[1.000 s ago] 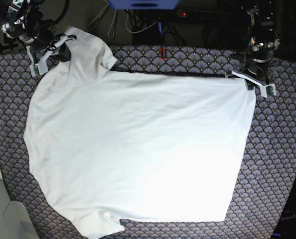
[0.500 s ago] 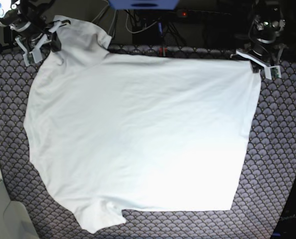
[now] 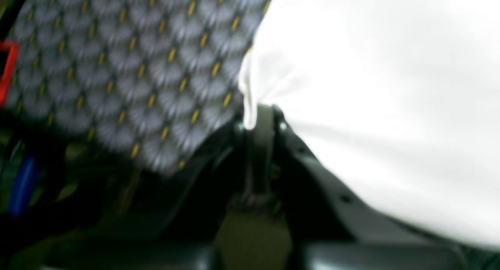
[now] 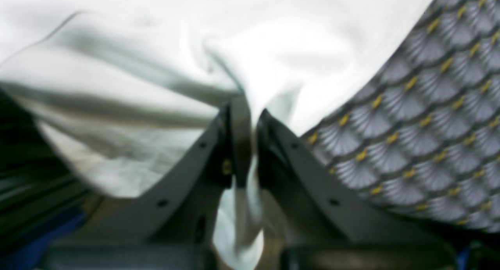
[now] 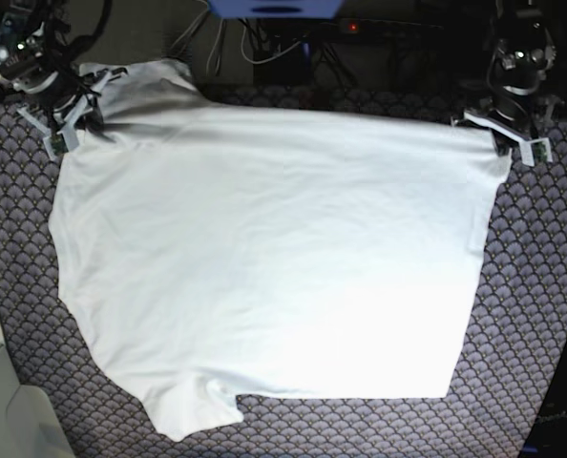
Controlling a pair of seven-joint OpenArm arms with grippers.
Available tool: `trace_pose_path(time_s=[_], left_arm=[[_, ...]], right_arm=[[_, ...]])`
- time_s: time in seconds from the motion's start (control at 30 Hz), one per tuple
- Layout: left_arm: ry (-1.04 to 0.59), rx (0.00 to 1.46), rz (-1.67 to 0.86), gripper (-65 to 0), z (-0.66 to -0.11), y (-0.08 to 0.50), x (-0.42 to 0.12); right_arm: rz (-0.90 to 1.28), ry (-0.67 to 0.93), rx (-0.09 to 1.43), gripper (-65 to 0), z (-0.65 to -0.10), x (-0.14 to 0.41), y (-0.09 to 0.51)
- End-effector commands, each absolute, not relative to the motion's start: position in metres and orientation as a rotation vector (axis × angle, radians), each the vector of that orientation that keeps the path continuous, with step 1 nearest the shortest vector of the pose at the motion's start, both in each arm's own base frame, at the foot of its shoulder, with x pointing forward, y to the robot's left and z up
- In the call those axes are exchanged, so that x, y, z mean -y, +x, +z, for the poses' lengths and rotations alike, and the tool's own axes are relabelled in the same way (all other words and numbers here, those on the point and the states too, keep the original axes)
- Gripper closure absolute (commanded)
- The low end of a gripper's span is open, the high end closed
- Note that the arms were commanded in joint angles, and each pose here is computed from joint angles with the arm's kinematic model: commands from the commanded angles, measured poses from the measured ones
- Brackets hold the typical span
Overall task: Fold the T-shirt properly
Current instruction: 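Lift both shoulder corners and drag them across toward the hem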
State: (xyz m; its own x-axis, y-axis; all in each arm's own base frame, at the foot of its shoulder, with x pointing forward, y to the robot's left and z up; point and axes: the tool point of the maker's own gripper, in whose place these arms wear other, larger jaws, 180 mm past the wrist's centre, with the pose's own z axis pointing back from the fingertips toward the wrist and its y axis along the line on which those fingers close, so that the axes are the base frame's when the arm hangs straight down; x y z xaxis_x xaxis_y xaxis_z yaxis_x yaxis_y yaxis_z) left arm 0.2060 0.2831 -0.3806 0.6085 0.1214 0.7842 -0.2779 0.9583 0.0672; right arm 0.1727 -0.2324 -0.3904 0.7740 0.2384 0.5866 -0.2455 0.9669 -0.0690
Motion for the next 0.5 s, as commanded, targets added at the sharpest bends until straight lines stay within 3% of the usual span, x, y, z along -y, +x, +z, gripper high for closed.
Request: trace_pose_path(time_s=[0.0, 0.47], left_arm=[[0.202, 0.903, 0.216, -0.5, -0.375, 0.212, -0.284], [0.115, 0.826, 0.207, -0.5, -0.368, 0.260, -0.259]], right_arm=[[0.275, -0.048, 0.662, 0.0, -0.380, 0.244, 0.184], [0.409, -0.242, 0.739, 0.0, -0.348, 0.246, 0.261]])
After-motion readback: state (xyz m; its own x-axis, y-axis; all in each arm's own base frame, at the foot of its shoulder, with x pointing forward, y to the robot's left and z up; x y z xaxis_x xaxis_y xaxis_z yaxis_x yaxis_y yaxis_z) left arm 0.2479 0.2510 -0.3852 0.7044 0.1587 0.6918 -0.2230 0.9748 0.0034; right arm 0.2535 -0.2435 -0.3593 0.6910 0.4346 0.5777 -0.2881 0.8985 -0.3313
